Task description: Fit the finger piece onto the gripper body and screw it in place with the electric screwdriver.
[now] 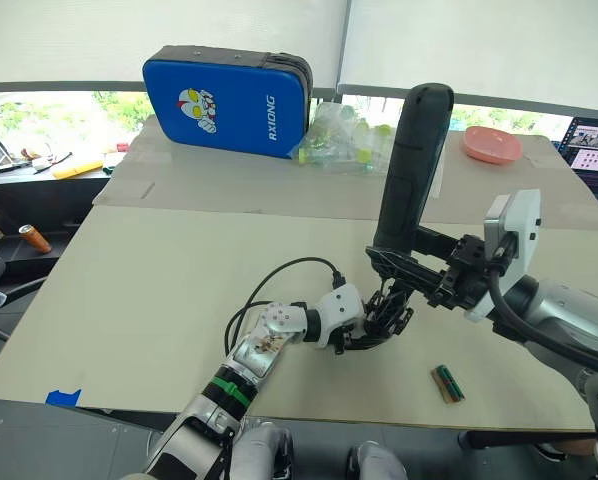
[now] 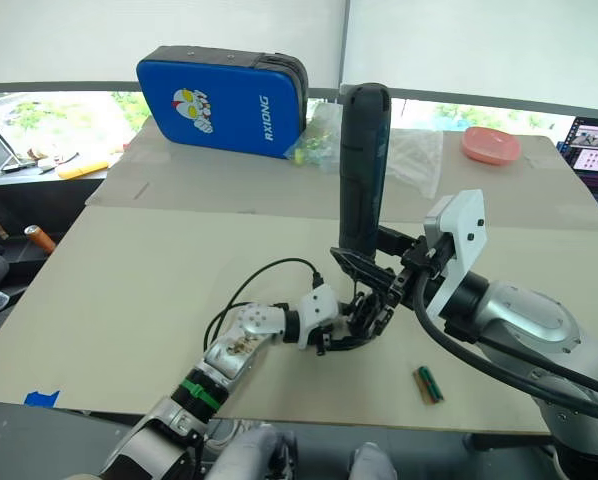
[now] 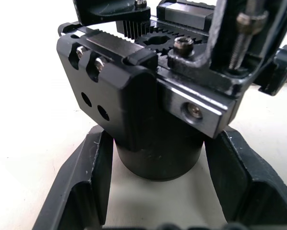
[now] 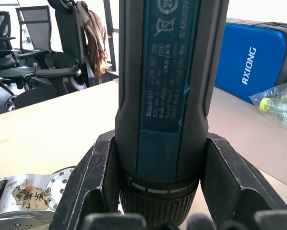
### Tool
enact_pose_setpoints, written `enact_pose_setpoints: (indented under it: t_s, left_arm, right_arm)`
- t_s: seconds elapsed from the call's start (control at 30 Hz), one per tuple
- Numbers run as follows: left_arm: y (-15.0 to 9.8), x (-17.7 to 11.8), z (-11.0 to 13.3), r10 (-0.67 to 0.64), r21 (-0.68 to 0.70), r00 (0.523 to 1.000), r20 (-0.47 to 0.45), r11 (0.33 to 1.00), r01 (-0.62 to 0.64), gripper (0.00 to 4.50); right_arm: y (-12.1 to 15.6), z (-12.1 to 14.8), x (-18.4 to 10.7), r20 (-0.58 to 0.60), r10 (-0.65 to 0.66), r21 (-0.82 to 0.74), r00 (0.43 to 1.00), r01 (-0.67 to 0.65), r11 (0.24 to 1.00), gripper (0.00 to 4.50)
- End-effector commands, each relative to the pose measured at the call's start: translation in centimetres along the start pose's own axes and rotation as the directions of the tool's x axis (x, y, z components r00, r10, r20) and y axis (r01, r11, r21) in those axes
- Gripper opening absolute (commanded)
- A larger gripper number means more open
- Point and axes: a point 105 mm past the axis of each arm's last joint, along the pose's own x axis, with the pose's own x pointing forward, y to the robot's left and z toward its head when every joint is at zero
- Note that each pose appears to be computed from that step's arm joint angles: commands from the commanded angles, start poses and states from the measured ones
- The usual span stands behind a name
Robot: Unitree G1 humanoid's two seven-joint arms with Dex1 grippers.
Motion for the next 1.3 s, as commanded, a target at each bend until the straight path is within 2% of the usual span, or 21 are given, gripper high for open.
enact_pose_setpoints:
  t_s: [0.03, 1.0, 1.3]
  left_arm:
    - [-2.0, 0.5, -2.1, -0.082, -0.064, 0.994, -0.067, 0.995, 0.078, 2.28]
    - [-1.9, 0.5, -2.2, -0.082, -0.065, 0.994, -0.068, 0.995, 0.078, 2.28]
    - [-1.9, 0.4, -2.2, -0.083, -0.069, 0.994, -0.071, 0.995, 0.078, 2.28]
  right_arm:
    - [0.5, 1.1, 0.0, 0.047, 0.016, -0.037, 0.999, -0.015, 0.999, 1.94]
    - [0.5, 0.1, -0.8, 0.05, -0.016, -0.068, 0.999, 0.019, 0.998, 1.94]
    - [1.9, -0.5, -0.8, 0.078, 0.009, -0.121, 0.997, 0.0, 0.993, 1.94]
